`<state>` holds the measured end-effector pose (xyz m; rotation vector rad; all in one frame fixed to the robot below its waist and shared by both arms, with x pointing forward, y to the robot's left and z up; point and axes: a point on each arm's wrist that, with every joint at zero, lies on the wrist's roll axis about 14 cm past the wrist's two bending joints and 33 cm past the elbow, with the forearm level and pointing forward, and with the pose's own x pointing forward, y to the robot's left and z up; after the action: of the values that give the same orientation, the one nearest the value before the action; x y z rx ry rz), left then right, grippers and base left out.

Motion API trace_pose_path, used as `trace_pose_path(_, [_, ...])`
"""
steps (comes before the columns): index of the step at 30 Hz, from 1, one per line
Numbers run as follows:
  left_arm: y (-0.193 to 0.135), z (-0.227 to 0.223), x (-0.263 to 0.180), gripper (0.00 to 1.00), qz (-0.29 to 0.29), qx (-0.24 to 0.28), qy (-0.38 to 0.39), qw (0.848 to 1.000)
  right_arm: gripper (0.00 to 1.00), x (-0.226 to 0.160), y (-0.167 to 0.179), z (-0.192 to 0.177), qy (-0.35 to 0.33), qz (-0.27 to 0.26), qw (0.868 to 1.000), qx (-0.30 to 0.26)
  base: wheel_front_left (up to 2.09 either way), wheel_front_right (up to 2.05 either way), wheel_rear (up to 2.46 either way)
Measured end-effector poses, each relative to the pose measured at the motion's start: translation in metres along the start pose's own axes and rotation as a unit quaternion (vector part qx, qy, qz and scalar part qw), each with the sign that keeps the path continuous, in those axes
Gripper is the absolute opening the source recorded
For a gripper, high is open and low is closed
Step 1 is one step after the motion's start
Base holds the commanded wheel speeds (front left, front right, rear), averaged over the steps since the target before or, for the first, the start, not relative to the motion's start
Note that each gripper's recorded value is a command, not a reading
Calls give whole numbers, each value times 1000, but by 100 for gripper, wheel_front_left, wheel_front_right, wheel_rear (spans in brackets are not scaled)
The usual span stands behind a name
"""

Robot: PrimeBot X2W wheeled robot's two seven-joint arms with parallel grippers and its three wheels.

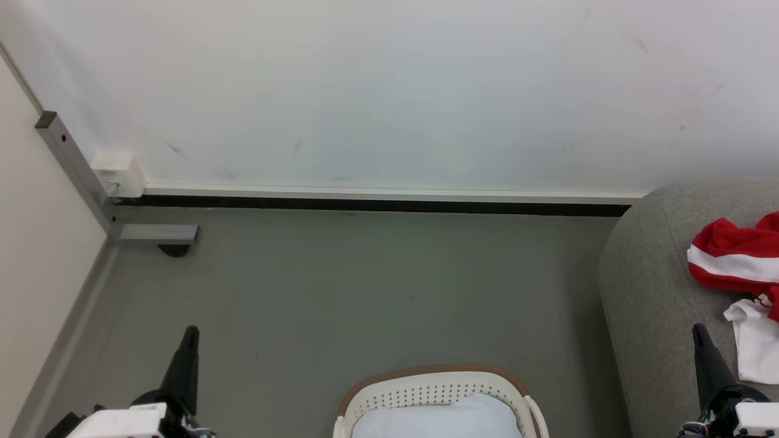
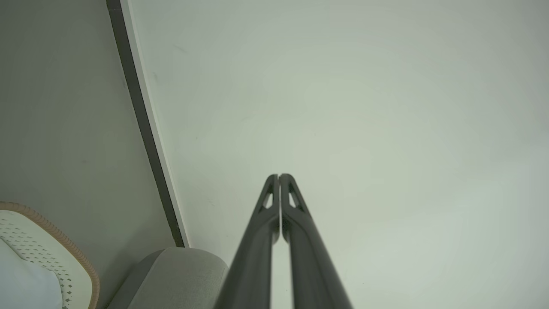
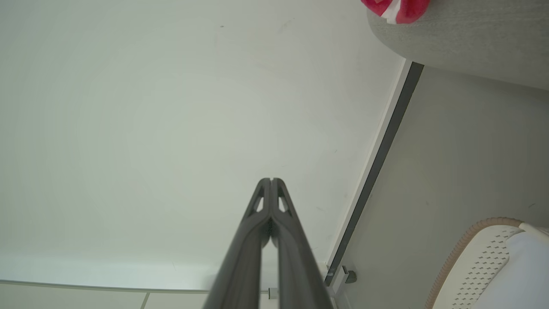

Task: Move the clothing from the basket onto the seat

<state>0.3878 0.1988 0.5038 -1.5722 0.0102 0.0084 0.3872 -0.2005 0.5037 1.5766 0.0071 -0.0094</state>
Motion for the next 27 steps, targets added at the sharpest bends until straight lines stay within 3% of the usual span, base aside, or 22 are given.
trace_pose_path(27, [0, 0, 0, 0, 0, 0, 0, 1000, 0, 0, 0, 0, -1, 0, 1000, 0, 0, 0, 0])
